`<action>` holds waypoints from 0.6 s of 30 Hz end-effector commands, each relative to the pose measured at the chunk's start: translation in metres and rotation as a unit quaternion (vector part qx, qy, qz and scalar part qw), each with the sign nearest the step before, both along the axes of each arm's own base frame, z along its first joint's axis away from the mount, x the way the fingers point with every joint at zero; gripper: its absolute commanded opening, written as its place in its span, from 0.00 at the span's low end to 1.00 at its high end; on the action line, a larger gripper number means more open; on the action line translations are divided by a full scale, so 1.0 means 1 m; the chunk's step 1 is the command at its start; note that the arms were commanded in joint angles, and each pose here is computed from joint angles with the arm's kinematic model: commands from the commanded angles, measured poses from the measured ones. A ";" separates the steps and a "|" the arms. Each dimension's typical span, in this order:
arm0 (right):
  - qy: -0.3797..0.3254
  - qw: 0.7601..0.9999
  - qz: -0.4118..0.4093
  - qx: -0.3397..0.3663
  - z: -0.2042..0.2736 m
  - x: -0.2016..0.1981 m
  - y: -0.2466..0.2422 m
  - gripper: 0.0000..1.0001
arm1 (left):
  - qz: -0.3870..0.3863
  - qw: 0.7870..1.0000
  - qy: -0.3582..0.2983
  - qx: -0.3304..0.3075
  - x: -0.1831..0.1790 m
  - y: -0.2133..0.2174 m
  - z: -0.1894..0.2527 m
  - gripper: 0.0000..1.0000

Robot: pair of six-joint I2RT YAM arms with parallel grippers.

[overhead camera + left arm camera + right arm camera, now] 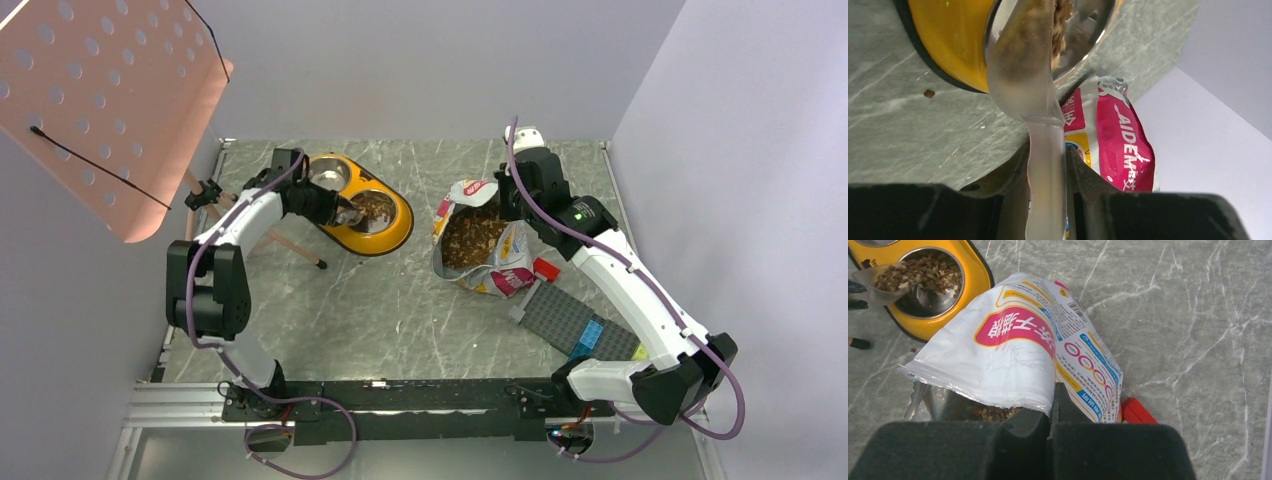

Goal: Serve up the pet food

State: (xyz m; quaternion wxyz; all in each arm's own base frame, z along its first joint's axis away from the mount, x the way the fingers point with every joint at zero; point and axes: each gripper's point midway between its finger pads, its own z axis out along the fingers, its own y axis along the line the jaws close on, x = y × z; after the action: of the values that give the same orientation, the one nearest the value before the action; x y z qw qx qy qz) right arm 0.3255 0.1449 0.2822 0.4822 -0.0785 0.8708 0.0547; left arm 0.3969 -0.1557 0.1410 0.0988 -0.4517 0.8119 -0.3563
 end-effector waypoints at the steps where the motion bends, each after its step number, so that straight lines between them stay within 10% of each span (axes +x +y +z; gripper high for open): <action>1: -0.108 0.993 -0.023 0.050 0.070 0.002 -0.011 0.00 | 0.019 0.993 0.115 0.028 -0.019 0.002 -0.003 0.00; 18: -0.108 0.993 -0.021 0.052 0.070 0.001 -0.011 0.00 | 0.032 0.975 0.217 0.030 -0.019 -0.025 0.042 0.00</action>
State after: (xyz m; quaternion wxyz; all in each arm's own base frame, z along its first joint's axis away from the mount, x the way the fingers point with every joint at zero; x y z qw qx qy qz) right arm 0.3254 0.1450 0.2824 0.4824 -0.0786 0.8707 0.0552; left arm 0.4007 -0.1799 0.1719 0.0057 -0.4722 0.8425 -0.2593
